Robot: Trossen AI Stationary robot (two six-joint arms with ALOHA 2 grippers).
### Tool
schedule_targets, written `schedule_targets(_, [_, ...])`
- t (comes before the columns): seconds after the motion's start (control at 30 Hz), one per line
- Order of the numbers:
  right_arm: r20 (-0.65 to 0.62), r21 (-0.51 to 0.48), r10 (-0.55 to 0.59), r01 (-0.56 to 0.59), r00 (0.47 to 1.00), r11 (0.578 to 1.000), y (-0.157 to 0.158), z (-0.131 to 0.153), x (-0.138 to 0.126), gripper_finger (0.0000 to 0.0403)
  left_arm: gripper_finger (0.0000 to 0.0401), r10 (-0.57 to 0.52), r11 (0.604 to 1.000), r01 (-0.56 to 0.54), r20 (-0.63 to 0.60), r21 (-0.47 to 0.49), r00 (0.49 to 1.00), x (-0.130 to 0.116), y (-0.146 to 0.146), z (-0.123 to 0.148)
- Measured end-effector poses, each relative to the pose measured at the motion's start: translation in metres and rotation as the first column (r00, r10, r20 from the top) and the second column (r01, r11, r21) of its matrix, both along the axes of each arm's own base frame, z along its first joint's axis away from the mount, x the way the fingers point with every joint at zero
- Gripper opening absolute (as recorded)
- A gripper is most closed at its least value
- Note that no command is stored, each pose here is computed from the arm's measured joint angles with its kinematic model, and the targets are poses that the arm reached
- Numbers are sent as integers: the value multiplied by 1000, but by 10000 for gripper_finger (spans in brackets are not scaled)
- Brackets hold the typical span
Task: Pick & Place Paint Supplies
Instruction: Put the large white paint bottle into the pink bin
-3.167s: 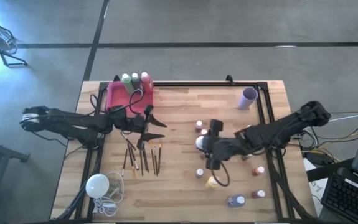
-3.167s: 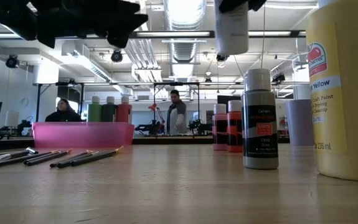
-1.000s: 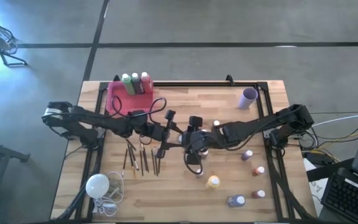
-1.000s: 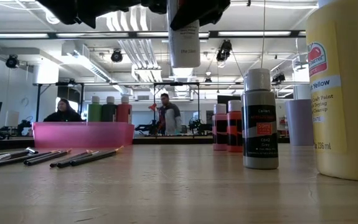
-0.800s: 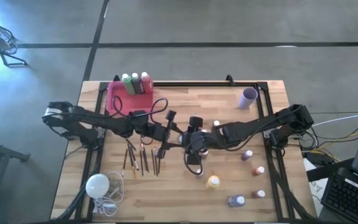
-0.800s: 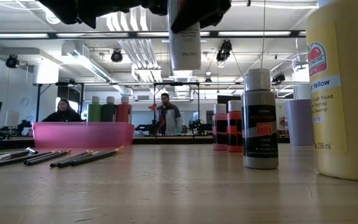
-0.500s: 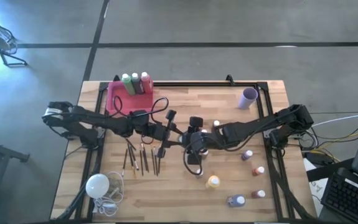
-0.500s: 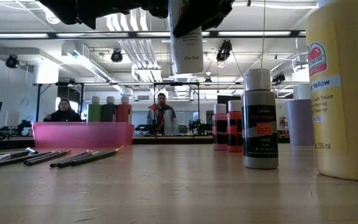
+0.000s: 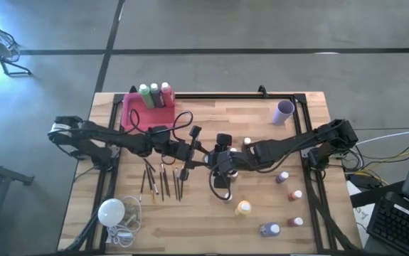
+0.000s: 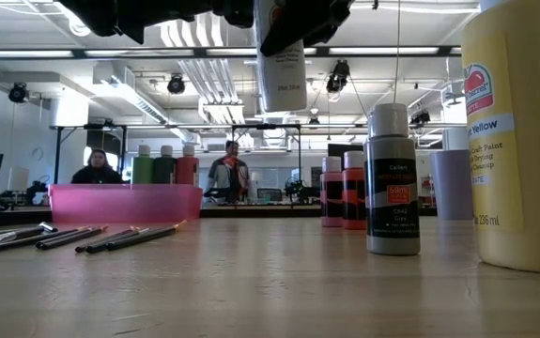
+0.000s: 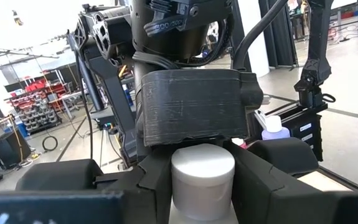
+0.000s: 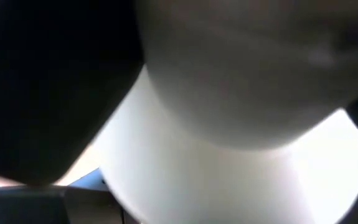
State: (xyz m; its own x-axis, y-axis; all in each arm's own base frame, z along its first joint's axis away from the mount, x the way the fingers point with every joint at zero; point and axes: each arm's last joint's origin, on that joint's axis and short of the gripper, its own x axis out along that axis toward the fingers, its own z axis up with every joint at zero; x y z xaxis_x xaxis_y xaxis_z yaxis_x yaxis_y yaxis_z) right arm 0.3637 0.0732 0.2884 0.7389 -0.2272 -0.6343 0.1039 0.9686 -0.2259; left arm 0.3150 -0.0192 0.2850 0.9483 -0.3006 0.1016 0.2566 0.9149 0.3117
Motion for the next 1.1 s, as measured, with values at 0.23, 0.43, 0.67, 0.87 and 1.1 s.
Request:
schedule_targets(0.23, [-16, 26, -62, 62, 998, 998, -2, 0, -4, 266, 125, 31, 999, -30, -36, 12, 999, 1, 1, -4])
schedule_targets(0.43, [-67, 54, -101, 104, 993, 993, -2, 8, -17, 303, 125, 202, 979, -197, -106, 59, 974, -12, 6, 3])
schedule_targets(0.67, [-165, 105, -204, 223, 965, 969, -7, 16, -41, 308, 125, 341, 940, -332, -147, 84, 928, -50, 12, 29])
schedule_targets(0.87, [-210, 92, -238, 262, 948, 961, -11, 19, -54, 286, 126, 480, 877, -471, -126, 94, 868, -88, 20, 53])
schedule_targets(1.1, [-197, 23, -330, 341, 923, 940, -31, 25, -73, 261, 126, 610, 792, -607, -53, 60, 791, -125, 36, 62])
